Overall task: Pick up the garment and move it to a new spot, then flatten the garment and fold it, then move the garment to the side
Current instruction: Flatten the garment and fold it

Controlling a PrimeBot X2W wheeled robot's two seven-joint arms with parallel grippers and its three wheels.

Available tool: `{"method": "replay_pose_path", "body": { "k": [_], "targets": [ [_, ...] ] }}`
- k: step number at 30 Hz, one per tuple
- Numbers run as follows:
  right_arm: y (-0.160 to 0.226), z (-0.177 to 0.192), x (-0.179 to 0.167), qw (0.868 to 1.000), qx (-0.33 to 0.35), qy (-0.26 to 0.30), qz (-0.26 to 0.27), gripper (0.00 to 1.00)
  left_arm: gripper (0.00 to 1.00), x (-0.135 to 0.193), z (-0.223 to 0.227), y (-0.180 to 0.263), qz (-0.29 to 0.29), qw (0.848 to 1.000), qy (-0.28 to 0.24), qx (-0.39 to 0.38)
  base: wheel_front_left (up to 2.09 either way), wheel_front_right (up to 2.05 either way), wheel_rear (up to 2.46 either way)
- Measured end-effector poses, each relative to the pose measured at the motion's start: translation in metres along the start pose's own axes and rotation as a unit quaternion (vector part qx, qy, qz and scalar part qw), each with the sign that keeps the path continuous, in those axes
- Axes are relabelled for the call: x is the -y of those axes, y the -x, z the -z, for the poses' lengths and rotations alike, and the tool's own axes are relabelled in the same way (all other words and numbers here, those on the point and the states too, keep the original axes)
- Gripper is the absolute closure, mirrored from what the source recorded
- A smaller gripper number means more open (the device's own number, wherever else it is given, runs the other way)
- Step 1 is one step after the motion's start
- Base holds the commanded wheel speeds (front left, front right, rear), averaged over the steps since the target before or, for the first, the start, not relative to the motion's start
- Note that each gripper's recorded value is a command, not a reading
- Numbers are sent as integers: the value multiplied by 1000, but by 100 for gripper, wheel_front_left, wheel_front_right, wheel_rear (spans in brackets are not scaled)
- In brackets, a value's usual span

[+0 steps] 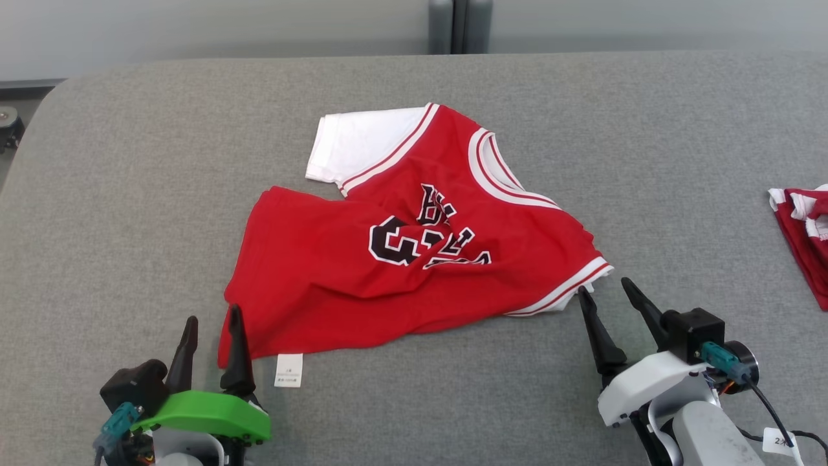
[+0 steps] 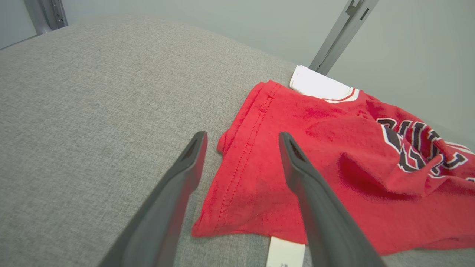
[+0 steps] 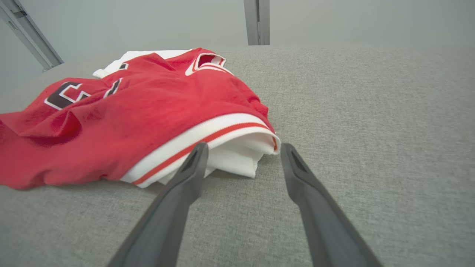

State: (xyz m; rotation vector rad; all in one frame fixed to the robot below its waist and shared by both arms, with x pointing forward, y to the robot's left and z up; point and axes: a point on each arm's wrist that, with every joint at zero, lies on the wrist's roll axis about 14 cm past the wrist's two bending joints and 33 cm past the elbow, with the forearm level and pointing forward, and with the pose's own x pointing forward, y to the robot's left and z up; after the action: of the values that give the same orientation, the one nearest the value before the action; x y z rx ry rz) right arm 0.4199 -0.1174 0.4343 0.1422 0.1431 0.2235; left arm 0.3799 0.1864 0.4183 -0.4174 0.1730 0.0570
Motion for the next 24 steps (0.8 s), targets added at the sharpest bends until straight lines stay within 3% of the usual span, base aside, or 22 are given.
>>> {"method": "replay_pose_path", "body": {
  "k": [16,17,19,20,24],
  "targets": [
    [-40,12,8,999,-25,23,2,0,0,9,-12,-12,18,1000,-18,18,0,0,0],
    [-43,11,7,999,-24,24,1,20,0,9,-12,-12,18,1000,-18,19,0,0,0],
    [-47,8,5,999,-21,26,-4,92,0,9,-12,-12,18,999,-18,18,0,0,0],
    [-51,3,4,1000,-13,27,-6,100,0,10,-13,-12,19,999,-19,19,0,0,0],
    [-56,-21,-6,999,23,30,-19,100,0,13,-17,-12,24,999,-20,27,0,0,0]
  ]
}}
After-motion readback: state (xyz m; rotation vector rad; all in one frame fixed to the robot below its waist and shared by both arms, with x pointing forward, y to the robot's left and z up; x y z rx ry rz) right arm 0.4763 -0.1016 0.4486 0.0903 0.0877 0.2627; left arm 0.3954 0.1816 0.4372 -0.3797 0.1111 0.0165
